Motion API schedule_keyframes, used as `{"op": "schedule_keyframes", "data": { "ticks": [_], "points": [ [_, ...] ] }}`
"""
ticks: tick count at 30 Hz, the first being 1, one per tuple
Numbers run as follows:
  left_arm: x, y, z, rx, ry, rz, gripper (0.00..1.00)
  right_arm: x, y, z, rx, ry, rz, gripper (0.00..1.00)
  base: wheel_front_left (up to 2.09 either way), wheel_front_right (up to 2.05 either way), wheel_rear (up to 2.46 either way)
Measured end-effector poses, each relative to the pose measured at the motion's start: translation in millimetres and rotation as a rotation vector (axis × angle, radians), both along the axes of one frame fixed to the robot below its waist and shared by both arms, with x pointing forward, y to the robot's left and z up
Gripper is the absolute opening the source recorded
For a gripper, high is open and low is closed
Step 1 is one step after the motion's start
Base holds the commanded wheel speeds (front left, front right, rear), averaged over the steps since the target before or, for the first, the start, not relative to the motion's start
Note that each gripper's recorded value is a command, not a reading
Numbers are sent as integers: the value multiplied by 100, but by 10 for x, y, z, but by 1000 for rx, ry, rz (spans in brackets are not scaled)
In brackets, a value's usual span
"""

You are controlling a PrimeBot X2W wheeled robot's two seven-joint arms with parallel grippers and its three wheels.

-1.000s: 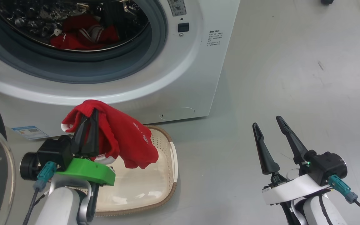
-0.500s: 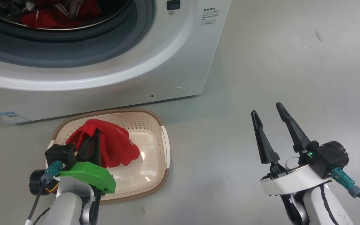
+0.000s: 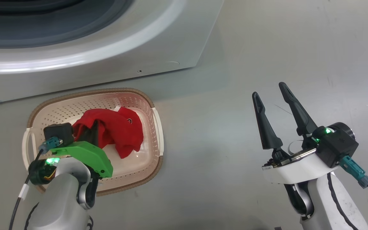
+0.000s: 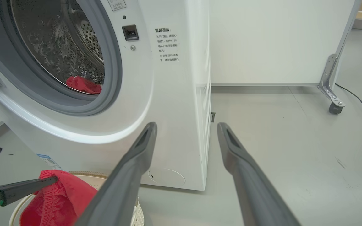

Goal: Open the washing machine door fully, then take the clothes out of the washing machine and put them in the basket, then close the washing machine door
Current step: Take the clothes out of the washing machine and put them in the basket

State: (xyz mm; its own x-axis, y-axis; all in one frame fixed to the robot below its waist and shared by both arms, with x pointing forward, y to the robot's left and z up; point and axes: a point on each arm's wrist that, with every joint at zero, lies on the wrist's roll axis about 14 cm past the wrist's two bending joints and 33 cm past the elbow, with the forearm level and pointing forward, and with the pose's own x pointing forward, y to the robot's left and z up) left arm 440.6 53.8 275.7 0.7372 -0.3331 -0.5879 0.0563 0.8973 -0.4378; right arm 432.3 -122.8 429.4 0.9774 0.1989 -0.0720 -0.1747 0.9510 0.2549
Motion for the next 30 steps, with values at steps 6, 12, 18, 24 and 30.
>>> {"op": "schedule_keyframes", "data": {
  "ticks": [6,12,18,24,30],
  "points": [
    [-173,-14,-396,-10,156,10,0,58,-78,-107,-13,21,-19,100,0,0,0],
    [-275,-13,-574,-11,239,21,32,51,-136,-164,-19,37,-34,100,0,0,0],
    [-238,18,-606,-4,252,36,100,83,-136,-155,-20,31,-32,100,0,0,0],
    [-194,61,-523,-3,199,53,100,78,-129,-121,-19,25,-30,100,0,0,0],
    [-79,96,-324,-2,89,69,100,91,-159,-56,-22,7,-40,100,0,0,0]
  ]
}}
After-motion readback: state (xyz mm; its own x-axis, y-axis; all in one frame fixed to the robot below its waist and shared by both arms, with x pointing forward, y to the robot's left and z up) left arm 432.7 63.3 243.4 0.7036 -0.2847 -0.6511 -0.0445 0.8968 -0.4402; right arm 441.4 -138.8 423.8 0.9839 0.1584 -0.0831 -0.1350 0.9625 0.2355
